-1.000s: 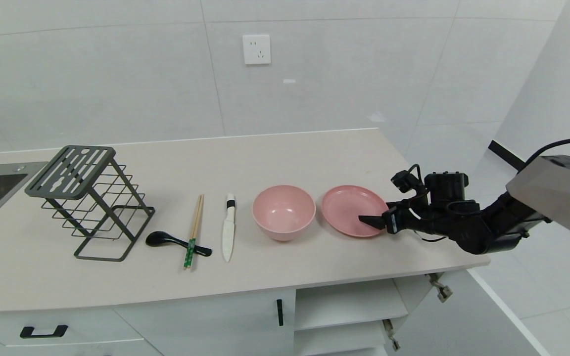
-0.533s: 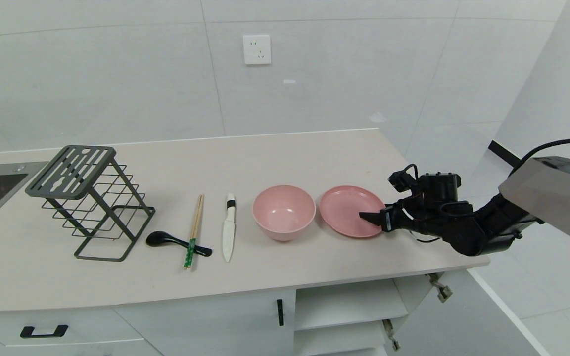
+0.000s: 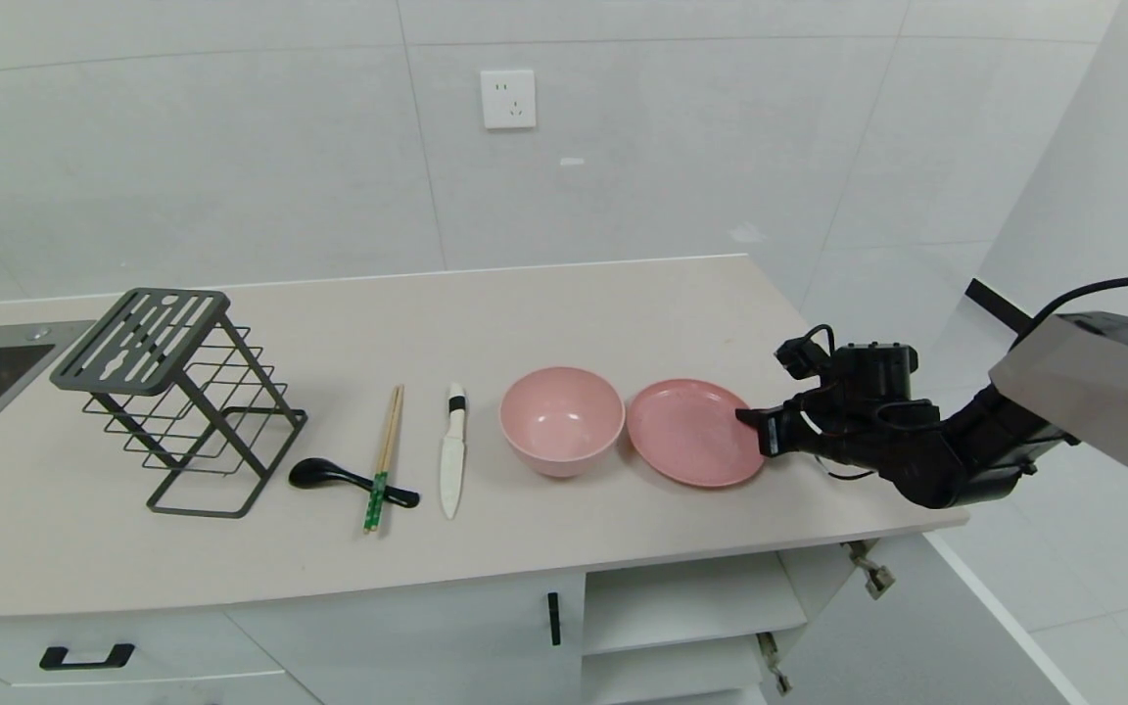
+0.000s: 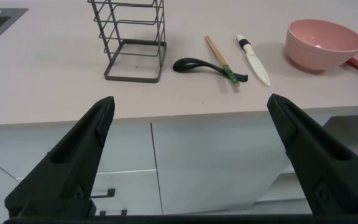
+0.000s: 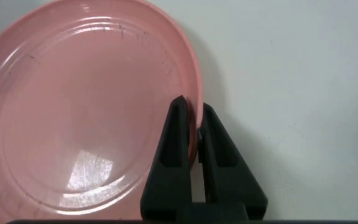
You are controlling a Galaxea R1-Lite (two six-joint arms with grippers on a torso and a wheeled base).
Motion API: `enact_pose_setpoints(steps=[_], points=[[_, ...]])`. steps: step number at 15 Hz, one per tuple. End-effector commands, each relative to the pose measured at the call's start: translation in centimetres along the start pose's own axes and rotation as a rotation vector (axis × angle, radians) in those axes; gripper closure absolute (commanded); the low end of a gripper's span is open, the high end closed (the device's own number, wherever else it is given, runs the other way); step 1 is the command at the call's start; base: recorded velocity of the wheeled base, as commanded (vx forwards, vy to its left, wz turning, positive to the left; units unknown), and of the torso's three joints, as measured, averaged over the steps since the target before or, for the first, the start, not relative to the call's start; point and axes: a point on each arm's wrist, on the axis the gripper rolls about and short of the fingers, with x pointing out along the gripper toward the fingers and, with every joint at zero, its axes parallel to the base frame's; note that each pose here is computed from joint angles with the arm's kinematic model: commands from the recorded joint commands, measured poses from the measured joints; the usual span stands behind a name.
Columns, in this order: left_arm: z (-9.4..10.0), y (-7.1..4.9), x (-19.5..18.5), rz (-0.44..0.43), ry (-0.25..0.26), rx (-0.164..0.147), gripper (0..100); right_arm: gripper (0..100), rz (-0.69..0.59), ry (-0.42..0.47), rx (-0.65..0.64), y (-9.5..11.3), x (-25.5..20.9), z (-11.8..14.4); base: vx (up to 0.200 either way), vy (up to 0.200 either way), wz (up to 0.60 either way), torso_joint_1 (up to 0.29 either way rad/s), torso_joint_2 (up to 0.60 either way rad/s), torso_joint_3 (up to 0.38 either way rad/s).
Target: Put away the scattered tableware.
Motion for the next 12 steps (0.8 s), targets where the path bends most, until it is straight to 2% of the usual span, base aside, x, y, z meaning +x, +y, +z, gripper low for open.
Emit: enact_pose_setpoints(steps=[1,2,3,4,5,6,7,8,9,11,12], points=[[0.0,0.0,0.0,0.000,0.002,0.003,0,100,-0.012,-0.061,-0.019,-0.1,-0.5,1.1,0.000,0.000,0.00,0.000,0.00,0.000],[0.0,0.0,0.0,-0.004,0.004,0.006,0,100,-0.019,-0.132,-0.039,0.1,-1.5,2.8,0.000,0.000,0.00,0.000,0.00,0.000],[0.0,0.0,0.0,-0.016,0.001,0.017,0,100,-0.018,-0.163,-0.050,0.3,-2.1,3.5,0.000,0.000,0.00,0.000,0.00,0.000],[0.7,-0.1,0.0,-0.040,-0.072,0.057,0,100,-0.021,-0.236,-0.076,1.0,-4.1,5.4,0.000,0.000,0.00,0.000,0.00,0.000],[2.5,-0.1,-0.3,-0.036,-0.244,0.082,0,100,-0.019,-0.281,-0.093,1.6,-5.7,6.3,0.000,0.000,0.00,0.000,0.00,0.000],[3.0,-0.2,-0.4,-0.042,-0.297,0.092,0,100,-0.022,-0.323,-0.110,2.0,-7.3,7.2,0.000,0.000,0.00,0.000,0.00,0.000],[2.7,-0.2,-0.4,-0.088,-0.261,0.065,0,100,-0.025,-0.356,-0.123,2.5,-8.9,7.9,0.000,0.000,0.00,0.000,0.00,0.000],[3.0,-0.4,-0.5,-0.169,-0.241,0.017,0,100,-0.026,-0.380,-0.134,3.0,-10.3,8.3,0.000,0.000,0.00,0.000,0.00,0.000],[4.8,-0.5,-0.8,-0.254,-0.241,-0.034,0,100,-0.024,-0.399,-0.143,3.5,-11.5,8.4,0.000,0.000,0.00,0.000,0.00,0.000],[9.2,-0.7,0.4,-0.341,-0.173,-0.115,0,100,-0.027,-0.447,-0.159,4.2,-14.0,8.4,0.000,0.000,0.00,0.000,0.00,0.000],[10.7,-0.8,1.7,-0.401,-0.121,-0.154,0,100,-0.026,-0.476,-0.169,4.6,-14.9,8.4,0.000,0.000,0.00,0.000,0.00,0.000]])
